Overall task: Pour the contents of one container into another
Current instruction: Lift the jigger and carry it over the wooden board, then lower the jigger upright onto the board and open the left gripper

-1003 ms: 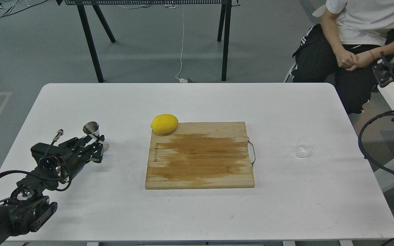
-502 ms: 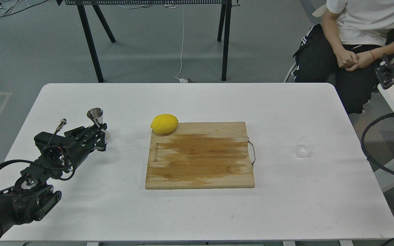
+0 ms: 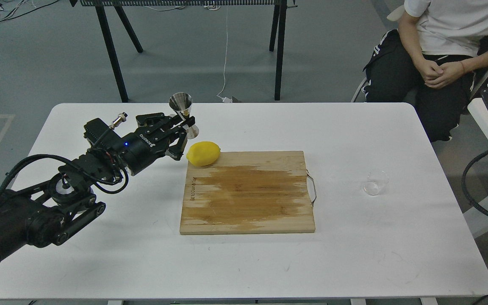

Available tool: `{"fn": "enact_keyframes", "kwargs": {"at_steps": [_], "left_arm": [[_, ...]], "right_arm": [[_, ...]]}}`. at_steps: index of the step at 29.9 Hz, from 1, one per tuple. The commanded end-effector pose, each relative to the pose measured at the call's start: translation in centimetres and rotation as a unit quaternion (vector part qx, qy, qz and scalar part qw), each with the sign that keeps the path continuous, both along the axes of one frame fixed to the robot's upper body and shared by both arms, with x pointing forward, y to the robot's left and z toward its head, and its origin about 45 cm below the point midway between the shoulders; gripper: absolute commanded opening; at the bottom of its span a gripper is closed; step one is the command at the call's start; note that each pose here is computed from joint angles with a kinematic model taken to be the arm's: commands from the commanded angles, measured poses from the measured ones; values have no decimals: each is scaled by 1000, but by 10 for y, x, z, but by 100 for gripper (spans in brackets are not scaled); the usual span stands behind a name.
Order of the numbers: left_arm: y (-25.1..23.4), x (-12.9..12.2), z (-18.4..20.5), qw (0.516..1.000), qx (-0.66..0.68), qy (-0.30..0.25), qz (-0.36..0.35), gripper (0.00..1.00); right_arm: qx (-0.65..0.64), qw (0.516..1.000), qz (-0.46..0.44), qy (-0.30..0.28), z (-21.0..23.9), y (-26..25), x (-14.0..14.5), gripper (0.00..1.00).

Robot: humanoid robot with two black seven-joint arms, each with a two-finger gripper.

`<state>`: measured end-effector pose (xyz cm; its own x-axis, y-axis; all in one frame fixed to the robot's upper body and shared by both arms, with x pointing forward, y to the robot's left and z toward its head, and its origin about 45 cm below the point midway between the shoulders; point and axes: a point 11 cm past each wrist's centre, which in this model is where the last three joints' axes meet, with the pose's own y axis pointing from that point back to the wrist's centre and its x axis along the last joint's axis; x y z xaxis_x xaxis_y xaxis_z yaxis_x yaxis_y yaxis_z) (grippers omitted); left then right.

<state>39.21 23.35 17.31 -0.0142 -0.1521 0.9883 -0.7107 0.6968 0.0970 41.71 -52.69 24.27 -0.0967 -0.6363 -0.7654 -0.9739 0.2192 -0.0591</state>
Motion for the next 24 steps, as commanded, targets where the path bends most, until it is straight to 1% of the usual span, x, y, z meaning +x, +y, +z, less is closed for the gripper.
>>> {"fn": "enact_keyframes", "kwargs": {"at_steps": [1, 6, 13, 18, 21, 24], "left_arm": [[-18, -2, 0, 999, 19, -4, -36, 12], [-67, -18, -19, 995, 25, 17, -97, 13], [-108, -32, -50, 991, 29, 47, -125, 13], [-110, -36, -78, 989, 62, 69, -118, 14], [-128, -40, -82, 988, 55, 73, -125, 15], [-131, -41, -83, 988, 53, 75, -126, 16]], "right_arm": [[0, 1000, -1, 2, -2, -1, -1, 100], [1, 1000, -1, 3, -3, -1, -2, 100], [0, 1000, -4, 7, -6, -3, -5, 100], [-4, 1000, -9, 8, -5, -9, -8, 100], [-4, 1000, -9, 11, -7, -9, -9, 100], [-4, 1000, -8, 11, -7, -9, -9, 100]]}}
